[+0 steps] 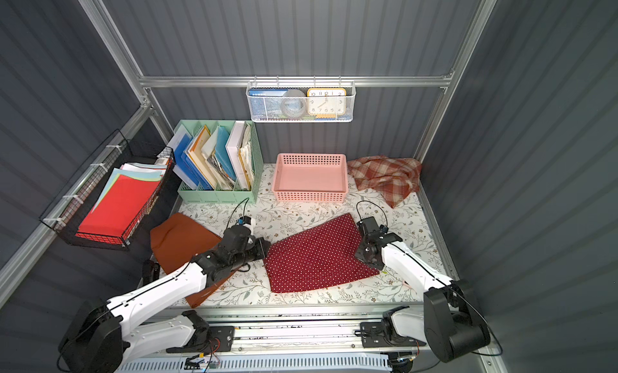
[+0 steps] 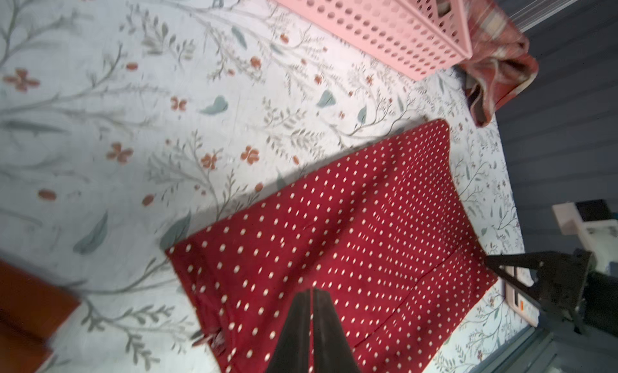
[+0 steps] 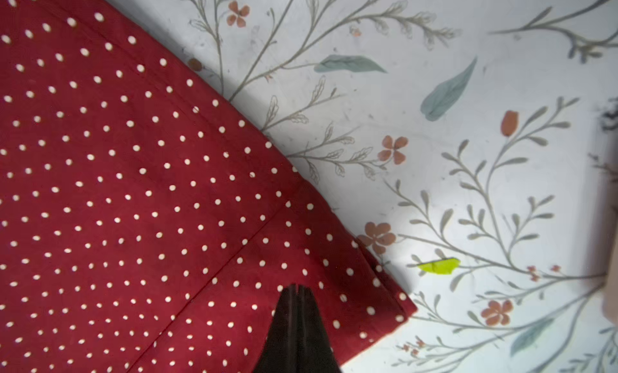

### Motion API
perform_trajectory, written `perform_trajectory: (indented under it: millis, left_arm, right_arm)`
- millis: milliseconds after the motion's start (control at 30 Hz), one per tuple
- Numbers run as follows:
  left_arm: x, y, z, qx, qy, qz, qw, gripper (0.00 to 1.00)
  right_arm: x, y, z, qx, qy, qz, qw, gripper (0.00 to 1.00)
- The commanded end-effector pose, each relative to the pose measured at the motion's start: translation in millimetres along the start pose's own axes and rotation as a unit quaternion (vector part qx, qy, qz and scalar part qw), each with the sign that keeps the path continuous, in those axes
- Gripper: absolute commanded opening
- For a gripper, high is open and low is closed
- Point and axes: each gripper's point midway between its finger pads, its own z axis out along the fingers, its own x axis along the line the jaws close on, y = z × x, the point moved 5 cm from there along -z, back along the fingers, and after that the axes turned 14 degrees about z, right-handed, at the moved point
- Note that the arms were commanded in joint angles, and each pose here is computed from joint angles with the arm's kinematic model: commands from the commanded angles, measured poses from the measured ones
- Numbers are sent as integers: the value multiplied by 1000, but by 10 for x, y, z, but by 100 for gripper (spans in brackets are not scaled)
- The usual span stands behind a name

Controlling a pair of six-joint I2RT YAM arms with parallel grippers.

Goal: Roll up the skirts
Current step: Adjust the skirt at the center of the board.

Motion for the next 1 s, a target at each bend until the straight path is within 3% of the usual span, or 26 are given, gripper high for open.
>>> perform_trajectory:
  millis: [0,167,367,667,967]
  left_arm:
    - [-156,193,174,10,-30,47,998,0]
    - [-276,271,436,13,-64,55,996,0]
    - [-229,59,702,51,-77,48,995,0]
    - [-126,51,622,41,-62,47,996,0]
    - [-145,83,551,36,-68,45,996,0]
  right_arm:
    - [-11,-85,25,29,-12,18,999,0]
    - [-146,-192,23,25,-6,39,999,0]
    - [-152,-221,260,46,-45,45,997,0]
    - [-22,6,460,87,-43,63,993,0]
    - [357,340,651,123,-29,54,990,0]
